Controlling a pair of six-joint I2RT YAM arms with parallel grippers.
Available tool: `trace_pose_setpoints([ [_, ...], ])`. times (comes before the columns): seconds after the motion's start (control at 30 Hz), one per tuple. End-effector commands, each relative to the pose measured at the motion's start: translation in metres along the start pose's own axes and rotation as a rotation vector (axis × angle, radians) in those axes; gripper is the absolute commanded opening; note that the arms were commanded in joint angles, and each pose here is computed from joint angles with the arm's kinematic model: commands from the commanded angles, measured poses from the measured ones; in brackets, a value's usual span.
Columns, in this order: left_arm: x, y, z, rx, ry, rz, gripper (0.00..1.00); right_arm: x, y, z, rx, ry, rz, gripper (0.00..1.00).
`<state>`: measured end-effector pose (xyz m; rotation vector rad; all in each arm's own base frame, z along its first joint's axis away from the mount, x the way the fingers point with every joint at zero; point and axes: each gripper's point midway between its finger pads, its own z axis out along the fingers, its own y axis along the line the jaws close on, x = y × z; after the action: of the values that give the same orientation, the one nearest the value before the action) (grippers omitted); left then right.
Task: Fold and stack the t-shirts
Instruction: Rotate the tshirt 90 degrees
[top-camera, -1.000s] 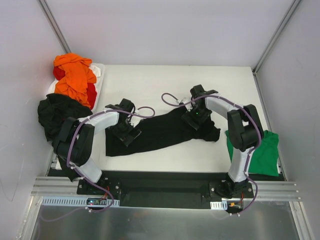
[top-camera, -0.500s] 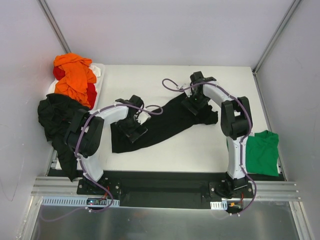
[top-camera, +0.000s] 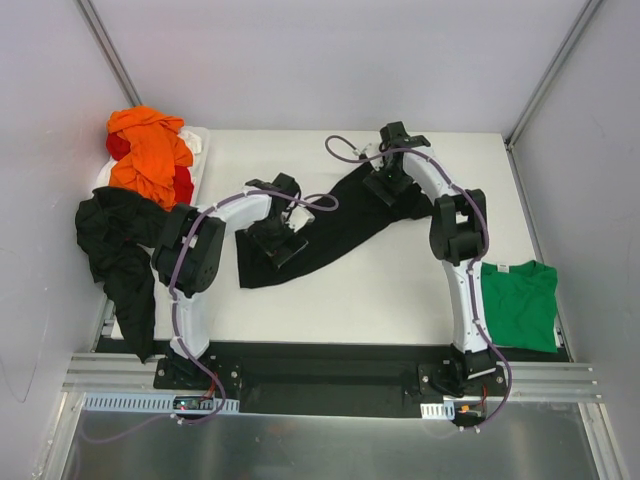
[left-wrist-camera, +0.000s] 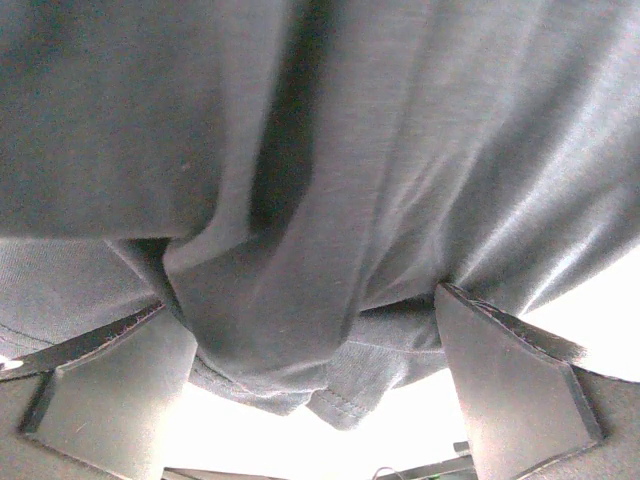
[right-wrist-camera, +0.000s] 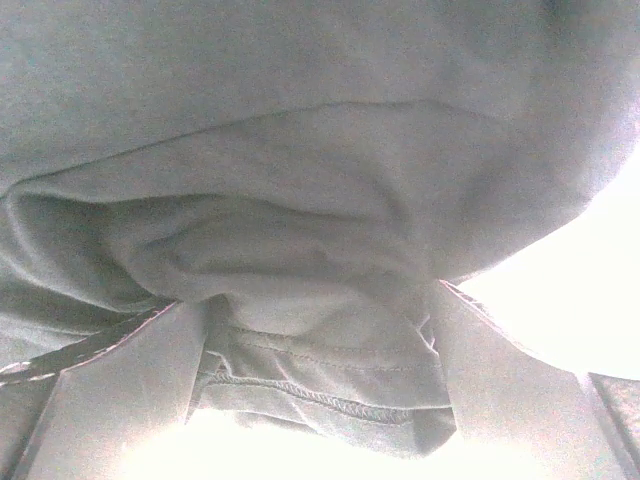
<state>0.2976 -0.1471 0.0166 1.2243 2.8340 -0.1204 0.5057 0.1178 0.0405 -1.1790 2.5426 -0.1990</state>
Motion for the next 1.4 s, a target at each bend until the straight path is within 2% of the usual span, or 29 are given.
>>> trace_pose_setpoints([
  [0.0, -0.012, -0.029, 0.014, 0.104, -0.001, 0.074, 0.99, -0.015, -0.023, -0.003, 0.061, -0.014, -0.026, 0.95],
  [0.33, -0.005, -0.085, 0.030, 0.156, 0.084, 0.260, 0.99, -0.034, -0.037, 0.007, 0.112, -0.070, -0.063, 0.97],
  [0.67, 0.021, -0.130, 0.023, 0.165, 0.162, 0.403, 0.99, -0.039, -0.034, 0.009, 0.111, -0.087, -0.080, 0.99],
  [0.9, 0.038, -0.132, 0.010, 0.128, 0.220, 0.370, 0.99, -0.039, -0.030, 0.004, 0.116, -0.084, -0.100, 0.99],
  [1.03, 0.049, -0.118, 0.003, 0.041, 0.268, 0.356, 0.99, -0.037, -0.030, 0.003, 0.123, -0.076, -0.107, 0.99],
  [1.37, 0.082, -0.118, -0.012, 0.032, 0.327, 0.318, 0.99, -0.026, -0.025, 0.006, 0.117, -0.051, -0.119, 1.00],
])
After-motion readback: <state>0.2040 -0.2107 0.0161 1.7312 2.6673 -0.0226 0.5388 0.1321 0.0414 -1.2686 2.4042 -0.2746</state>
